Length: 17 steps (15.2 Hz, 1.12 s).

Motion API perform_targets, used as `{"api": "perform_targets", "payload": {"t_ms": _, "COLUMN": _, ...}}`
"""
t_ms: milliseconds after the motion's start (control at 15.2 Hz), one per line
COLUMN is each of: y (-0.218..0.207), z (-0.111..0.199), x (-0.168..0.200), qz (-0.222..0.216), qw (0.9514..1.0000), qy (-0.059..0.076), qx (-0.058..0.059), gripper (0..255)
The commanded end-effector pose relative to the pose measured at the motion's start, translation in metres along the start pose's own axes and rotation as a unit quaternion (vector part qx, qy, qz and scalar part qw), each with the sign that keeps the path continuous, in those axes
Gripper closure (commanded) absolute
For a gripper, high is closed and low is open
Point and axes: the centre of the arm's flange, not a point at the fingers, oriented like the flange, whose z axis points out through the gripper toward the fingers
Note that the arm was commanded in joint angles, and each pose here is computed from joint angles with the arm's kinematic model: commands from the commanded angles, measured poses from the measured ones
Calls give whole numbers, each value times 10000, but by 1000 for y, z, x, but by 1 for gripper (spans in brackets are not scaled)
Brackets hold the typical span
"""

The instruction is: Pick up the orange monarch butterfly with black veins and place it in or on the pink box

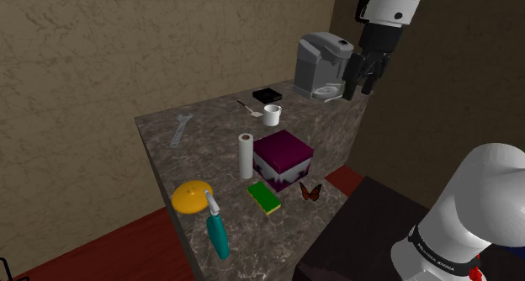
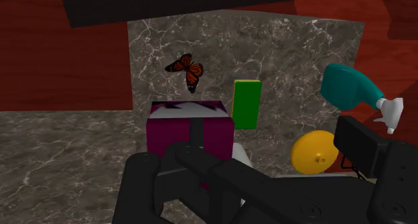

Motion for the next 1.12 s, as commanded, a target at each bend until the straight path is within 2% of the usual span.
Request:
{"api": "perform_targets", "payload": {"t_ms": 0, "y": 0, "z": 0, "x": 0, "qz": 0, "qw": 10000, "qy": 0, "qx": 0, "gripper": 0}}
{"api": "perform_targets", "payload": {"t_ms": 528, "y": 25, "z": 102, "x": 19, "qz": -440, "qw": 9989, "qy": -73, "qx": 110, "gripper": 0}}
{"api": "perform_targets", "payload": {"t_ms": 1056, "y": 45, "z": 205, "x": 39, "qz": -879, "qw": 9958, "qy": -147, "qx": 219, "gripper": 0}}
